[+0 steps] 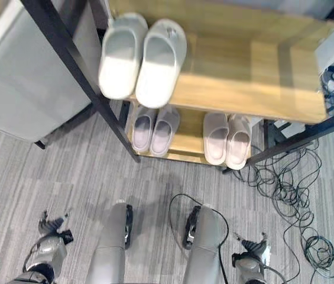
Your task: Arrange the slippers neatly on the shoe rack.
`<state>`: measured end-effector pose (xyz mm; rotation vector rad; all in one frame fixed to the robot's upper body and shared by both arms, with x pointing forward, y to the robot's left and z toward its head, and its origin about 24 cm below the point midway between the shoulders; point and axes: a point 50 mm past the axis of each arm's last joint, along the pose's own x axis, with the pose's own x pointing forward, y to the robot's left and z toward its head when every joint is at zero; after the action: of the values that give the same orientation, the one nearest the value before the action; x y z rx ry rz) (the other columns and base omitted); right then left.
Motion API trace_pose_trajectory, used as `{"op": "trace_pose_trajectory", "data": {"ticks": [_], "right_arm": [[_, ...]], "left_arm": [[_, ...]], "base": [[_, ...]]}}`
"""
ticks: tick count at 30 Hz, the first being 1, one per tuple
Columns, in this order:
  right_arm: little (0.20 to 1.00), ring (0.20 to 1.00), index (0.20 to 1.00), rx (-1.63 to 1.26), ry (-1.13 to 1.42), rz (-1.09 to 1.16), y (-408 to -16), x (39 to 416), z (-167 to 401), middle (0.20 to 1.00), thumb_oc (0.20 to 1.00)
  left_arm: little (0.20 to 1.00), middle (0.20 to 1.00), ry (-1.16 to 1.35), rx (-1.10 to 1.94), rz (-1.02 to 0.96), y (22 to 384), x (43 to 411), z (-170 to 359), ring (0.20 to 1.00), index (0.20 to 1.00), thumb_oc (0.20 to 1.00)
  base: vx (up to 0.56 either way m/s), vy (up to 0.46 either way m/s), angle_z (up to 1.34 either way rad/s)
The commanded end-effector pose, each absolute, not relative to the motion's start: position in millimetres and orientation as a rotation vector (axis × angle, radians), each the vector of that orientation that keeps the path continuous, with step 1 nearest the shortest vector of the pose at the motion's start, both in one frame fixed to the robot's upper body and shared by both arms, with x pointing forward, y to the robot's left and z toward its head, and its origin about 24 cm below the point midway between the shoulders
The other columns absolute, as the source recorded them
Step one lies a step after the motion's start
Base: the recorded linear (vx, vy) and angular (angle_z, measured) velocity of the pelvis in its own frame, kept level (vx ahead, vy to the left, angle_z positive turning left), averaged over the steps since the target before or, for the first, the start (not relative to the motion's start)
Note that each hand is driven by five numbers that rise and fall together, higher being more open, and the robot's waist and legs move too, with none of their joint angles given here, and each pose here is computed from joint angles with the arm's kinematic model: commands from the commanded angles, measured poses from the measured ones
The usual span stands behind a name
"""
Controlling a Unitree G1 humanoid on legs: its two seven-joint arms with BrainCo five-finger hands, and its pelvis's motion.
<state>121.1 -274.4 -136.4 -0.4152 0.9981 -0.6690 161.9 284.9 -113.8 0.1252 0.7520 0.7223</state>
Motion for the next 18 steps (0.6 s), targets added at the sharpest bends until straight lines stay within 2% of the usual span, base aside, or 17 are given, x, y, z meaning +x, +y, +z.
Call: {"op": "trace_pose_trajectory", "data": {"ticks": [1, 4, 8, 13, 18], "right_arm": [[1.0, 1.0, 1.0, -0.406, 0.994, -0.65, -292.9, 128.4, -128.6, 1.0, 1.0], [1.0, 1.0, 1.0, -0.446, 1.161, -0.56, -295.2, 93.4, -140.4, 1.0, 1.0], [1.0, 1.0, 1.0, -0.464, 1.276, -0.433, -290.4, 70.5, -148.5, 1.0, 1.0], [1.0, 1.0, 1.0, -0.441, 1.34, -0.279, -279.9, 60.3, -155.1, 1.0, 1.0], [1.0, 1.0, 1.0, -0.403, 1.336, -0.256, -274.3, 64.5, -156.7, 1.0, 1.0]], "left_arm": [[1.0, 1.0, 0.809, 0.155, 0.626, 278.7, 159.3, -120.3, 1.0, 1.0, 1.0], [1.0, 1.0, 0.981, 0.201, 0.467, 257.5, 125.3, -143.3, 1.0, 1.0, 1.0], [1.0, 1.0, 1.096, 0.24, 0.319, 242.4, 101.9, -155.8, 1.0, 1.0, 1.0], [1.0, 1.0, 1.137, 0.247, 0.177, 227.9, 95.9, -161.3, 1.0, 1.0, 1.0], [1.0, 1.0, 1.175, 0.22, 0.152, 222.5, 89.9, -164.4, 1.0, 1.0, 1.0]], "base": [[0.1, 0.001, 0.04], [0.18, -0.007, -0.06], [0.26, -0.042, -0.21], [0.2, -0.063, -0.14], [0.05, -0.051, 0.02]]}}
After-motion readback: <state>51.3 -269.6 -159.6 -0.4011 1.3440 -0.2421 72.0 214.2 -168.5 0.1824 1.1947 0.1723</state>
